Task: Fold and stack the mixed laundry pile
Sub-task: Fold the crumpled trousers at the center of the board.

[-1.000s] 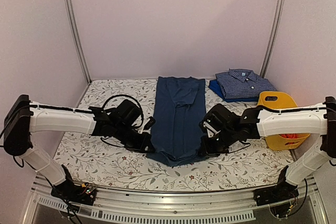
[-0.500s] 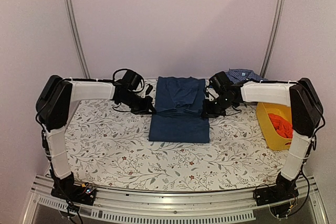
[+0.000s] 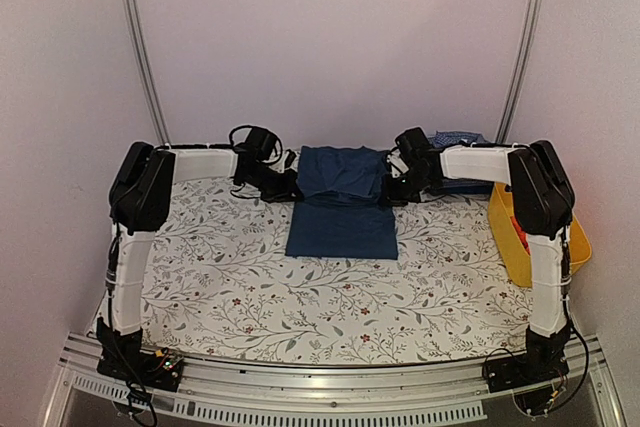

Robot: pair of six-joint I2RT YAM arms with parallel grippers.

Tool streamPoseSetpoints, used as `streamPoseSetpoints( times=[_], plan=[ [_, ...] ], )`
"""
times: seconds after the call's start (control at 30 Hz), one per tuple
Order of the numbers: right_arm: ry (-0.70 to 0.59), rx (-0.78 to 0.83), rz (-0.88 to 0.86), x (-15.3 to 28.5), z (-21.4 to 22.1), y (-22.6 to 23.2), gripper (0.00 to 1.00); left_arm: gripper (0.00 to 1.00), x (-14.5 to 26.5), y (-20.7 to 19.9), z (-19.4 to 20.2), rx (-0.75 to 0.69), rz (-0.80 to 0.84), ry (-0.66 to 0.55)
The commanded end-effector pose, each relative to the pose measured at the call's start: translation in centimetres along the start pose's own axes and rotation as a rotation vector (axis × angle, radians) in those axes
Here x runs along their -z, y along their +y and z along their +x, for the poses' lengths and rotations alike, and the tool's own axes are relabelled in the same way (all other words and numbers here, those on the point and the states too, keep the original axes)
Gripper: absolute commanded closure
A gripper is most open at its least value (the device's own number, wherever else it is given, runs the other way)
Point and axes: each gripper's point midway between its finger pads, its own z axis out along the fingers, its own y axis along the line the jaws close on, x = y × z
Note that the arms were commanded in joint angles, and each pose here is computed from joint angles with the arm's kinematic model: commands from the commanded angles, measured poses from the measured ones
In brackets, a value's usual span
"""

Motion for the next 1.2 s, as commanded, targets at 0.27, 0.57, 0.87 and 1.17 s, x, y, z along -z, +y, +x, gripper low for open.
streamPoseSetpoints(
  times=[0.27, 0.57, 0.87, 1.17],
  plan=[
    [-0.038, 0.005, -0.022, -2.0, -2.5, -1.3, 1.00, 1.00, -1.0, 2.0, -1.9, 0.042, -0.019, -0.029],
    [-0.053, 0.038, -0.088, -1.7, -4.4, -0.1, 0.52, 0.57, 0.3, 2.1, -3.9, 0.034, -0.033, -0.057],
    [-0.122, 0.050, -0.260, 7.3, -6.1, 3.8, 0.36, 0.32, 8.5, -3.0, -3.6, -0.046, 0.125, -0.187],
    [-0.008, -0.041, -0.414, 7.9, 2.3, 8.8, 0.10, 0.25, 6.9, -9.3, 4.9, -0.057, 0.313, -0.070]
  ],
)
